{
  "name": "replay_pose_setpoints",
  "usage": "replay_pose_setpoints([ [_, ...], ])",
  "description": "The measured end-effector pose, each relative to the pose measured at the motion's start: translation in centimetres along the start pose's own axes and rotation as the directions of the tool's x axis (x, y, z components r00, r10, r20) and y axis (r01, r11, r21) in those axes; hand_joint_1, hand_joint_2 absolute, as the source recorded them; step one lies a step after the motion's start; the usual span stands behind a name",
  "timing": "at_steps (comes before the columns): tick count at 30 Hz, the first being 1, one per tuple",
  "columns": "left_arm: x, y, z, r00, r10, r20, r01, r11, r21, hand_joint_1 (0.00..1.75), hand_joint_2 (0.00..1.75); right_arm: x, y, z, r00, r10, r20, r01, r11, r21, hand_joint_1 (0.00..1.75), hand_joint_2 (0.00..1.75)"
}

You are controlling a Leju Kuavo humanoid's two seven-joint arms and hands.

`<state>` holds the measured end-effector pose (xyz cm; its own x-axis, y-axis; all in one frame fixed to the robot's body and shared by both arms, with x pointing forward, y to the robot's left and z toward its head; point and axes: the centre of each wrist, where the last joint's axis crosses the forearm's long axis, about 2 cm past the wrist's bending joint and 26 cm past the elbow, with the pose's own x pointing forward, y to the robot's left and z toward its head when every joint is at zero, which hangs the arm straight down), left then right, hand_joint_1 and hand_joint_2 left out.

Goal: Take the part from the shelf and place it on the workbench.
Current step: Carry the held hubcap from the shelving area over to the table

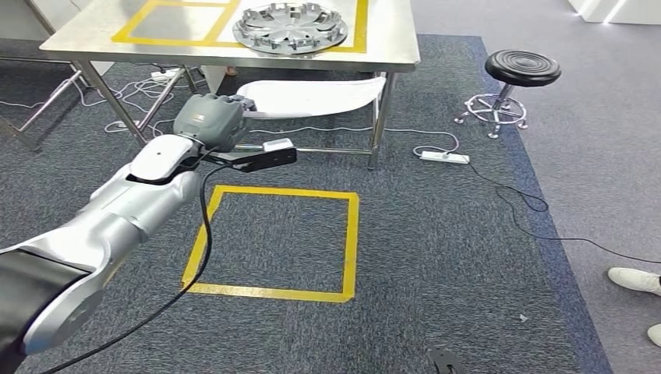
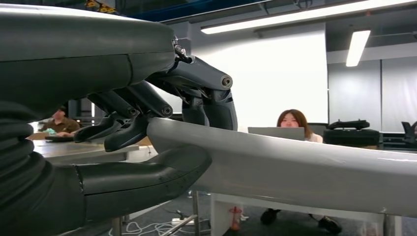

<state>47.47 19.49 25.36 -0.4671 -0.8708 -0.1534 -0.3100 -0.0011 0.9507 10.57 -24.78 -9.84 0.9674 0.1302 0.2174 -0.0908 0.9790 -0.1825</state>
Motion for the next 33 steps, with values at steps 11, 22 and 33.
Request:
replay_pose_setpoints([
  [11,0.24,0.05,-0.11,1.0,0.0,0.002,0.0,1.0,0.002,1.75,1.75,-0.1,0.03,0.0,1.0,0.0,-0.002,0.0,1.0,0.002,0.0,1.75],
  [22,0.35,0.02,-0.12,1.0,-0.002,0.008,0.002,1.0,-0.003,1.75,1.75,-0.11,0.03,0.01,1.0,0.002,-0.005,-0.002,1.0,0.003,0.0,1.75],
  [33,0.11,0.27,-0.28,0.999,-0.024,-0.033,0.023,1.0,-0.014,1.75,1.75,-0.14,0.34,0.08,1.0,0.006,-0.008,-0.006,1.0,0.009,0.0,1.75],
])
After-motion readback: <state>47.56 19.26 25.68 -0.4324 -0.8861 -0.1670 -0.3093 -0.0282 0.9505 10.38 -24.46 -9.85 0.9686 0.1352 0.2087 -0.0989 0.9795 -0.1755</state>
